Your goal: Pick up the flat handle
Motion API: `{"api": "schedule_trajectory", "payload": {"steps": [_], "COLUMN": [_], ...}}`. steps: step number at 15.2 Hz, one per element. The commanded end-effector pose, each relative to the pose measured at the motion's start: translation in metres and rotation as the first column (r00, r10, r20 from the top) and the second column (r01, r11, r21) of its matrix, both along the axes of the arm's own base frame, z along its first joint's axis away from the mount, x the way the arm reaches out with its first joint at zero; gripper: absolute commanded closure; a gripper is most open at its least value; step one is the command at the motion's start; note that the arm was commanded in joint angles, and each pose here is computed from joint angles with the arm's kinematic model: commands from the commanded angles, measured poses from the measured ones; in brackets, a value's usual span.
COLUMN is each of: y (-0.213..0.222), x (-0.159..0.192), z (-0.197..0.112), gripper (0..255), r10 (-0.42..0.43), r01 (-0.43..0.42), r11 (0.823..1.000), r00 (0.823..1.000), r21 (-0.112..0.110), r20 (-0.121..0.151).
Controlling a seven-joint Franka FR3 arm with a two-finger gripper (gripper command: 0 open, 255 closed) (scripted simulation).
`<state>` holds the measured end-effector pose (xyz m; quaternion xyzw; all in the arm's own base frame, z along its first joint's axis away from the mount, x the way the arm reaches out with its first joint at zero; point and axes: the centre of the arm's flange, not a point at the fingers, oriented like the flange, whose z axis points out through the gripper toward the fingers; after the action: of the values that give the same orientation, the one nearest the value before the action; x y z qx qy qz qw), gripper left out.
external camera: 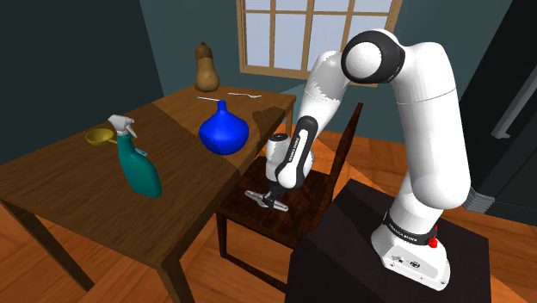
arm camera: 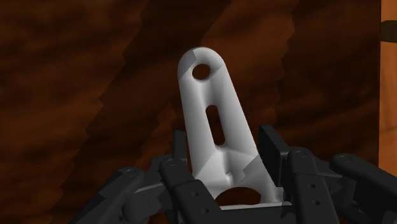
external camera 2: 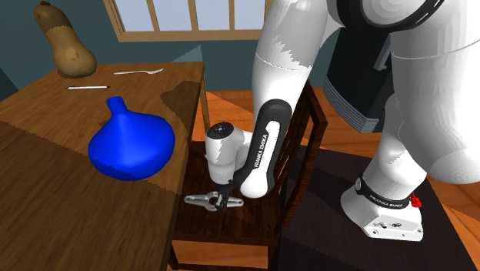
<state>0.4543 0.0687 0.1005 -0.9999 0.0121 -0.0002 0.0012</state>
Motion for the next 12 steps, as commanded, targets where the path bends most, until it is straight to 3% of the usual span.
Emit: {"api": "schedule_trajectory", "payload": {"steps": [1, 3, 12], "y": [0.000, 0.000, 0.000], "x": [-0.001, 0.000, 0.000], "z": [-0.001, -0.002, 0.045], "gripper": [255, 255, 255], "r10": [0.000, 0.000, 0.000], "r01": [0.000, 0.000, 0.000], "r11": [1.000, 1.000, 1.000], "r00": [1.000, 1.000, 1.000], "r21": [0.000, 0.000, 0.000], "r20": [-0.004, -0.004, -0.004]}}
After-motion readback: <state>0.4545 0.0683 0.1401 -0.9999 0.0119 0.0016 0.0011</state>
